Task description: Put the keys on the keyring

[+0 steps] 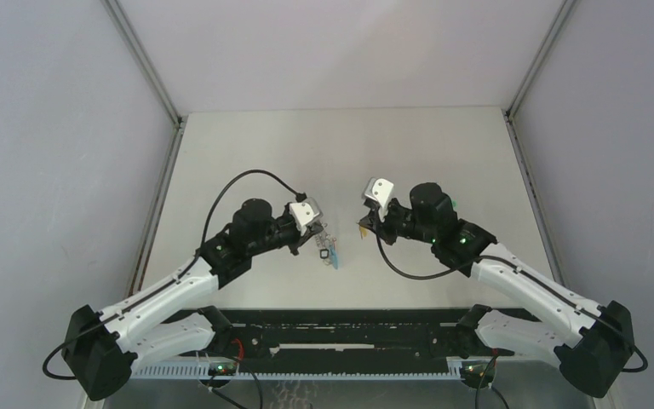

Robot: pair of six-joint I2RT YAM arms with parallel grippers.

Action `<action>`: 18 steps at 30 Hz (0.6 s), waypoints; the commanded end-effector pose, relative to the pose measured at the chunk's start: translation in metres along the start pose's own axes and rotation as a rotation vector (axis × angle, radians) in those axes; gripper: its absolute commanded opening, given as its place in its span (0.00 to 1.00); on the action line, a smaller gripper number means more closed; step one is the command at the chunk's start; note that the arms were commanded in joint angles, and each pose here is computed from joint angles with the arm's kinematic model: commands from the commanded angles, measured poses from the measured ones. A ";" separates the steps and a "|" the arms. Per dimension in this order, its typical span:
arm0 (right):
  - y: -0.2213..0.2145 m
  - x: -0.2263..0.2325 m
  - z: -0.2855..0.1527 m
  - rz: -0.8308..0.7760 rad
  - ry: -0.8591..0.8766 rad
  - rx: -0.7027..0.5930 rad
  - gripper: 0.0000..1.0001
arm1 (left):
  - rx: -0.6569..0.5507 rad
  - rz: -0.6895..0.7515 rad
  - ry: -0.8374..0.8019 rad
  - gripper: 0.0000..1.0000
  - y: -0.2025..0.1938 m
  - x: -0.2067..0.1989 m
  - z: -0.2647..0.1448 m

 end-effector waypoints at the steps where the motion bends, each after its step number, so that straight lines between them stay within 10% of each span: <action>1: 0.030 0.024 -0.009 -0.174 0.168 -0.054 0.00 | -0.123 0.076 -0.037 0.00 0.024 -0.005 -0.005; 18: 0.028 0.039 0.015 -0.513 0.324 0.038 0.00 | -0.185 0.160 -0.164 0.00 0.020 -0.026 -0.004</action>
Point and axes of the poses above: each gripper's point midway between its finger pads, its own z axis out along the fingers, its own x axis along the line the jaws close on, y = z × x, the point moved 2 cm from there along -z, back along the fingers, and after that the axes turned 11 degrees about z, right-handed, at the moved point
